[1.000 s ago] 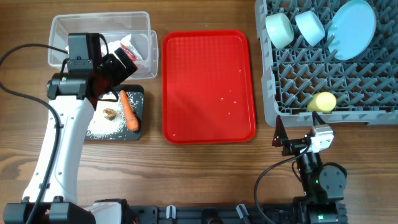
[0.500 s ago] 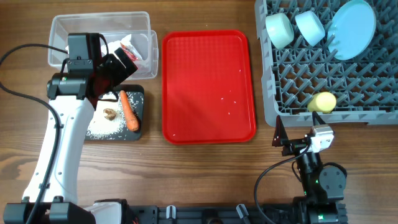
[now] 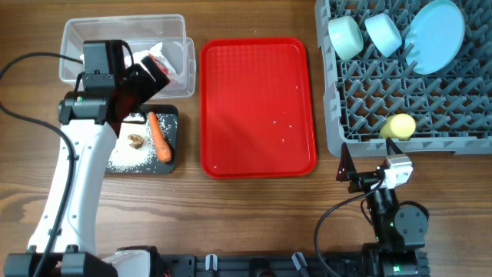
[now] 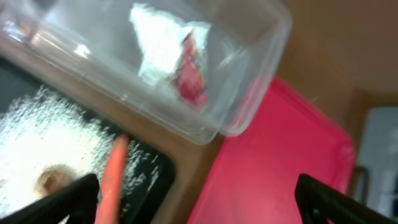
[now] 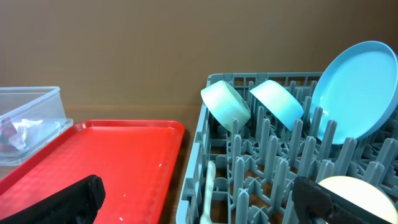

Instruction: Sort waste into correct bins and load items into the dishwasher rack

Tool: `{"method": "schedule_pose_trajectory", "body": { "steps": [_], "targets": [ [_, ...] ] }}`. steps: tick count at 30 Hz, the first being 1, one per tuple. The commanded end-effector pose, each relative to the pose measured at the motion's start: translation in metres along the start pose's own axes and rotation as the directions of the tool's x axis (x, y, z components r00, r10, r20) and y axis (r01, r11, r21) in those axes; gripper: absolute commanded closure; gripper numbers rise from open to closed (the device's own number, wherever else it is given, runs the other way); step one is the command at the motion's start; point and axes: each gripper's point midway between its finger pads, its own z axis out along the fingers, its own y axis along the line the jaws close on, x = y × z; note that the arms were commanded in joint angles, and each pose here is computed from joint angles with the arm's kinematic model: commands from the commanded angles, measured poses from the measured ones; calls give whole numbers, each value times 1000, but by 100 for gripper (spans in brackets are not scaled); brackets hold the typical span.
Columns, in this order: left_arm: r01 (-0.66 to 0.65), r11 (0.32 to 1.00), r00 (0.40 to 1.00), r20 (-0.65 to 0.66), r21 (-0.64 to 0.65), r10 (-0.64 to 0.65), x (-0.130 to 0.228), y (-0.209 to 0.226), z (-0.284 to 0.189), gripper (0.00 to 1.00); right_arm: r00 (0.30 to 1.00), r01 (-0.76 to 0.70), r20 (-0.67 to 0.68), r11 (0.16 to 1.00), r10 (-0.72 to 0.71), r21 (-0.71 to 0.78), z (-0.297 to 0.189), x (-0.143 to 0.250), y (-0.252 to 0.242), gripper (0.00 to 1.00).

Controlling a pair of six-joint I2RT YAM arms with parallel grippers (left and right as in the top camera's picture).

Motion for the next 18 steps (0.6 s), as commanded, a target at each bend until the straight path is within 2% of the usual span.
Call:
{"method": "schedule_pose_trajectory", "body": {
  "steps": [1, 8, 12, 14, 18],
  "targets": [
    [-44, 993, 987, 157, 107, 26, -6, -11, -19, 0, 1000, -14, 9, 1000, 14, 6, 0, -2, -1, 0],
    [-149, 950, 898, 440, 272, 15, 18, 10, -47, 0, 1000, -14, 9, 1000, 14, 6, 0, -2, -1, 0],
    [-182, 938, 848, 530, 294, -2, 35, 33, -60, 0, 1000, -14, 9, 1000, 14, 6, 0, -2, -1, 0],
    [-209, 932, 805, 593, 296, -8, 48, 50, -71, 0, 1000, -14, 9, 1000, 14, 6, 0, -2, -1, 0],
    [-212, 928, 759, 649, 305, -40, 59, 69, -81, 0, 1000, -14, 9, 1000, 14, 6, 0, -2, -1, 0]
  ]
}}
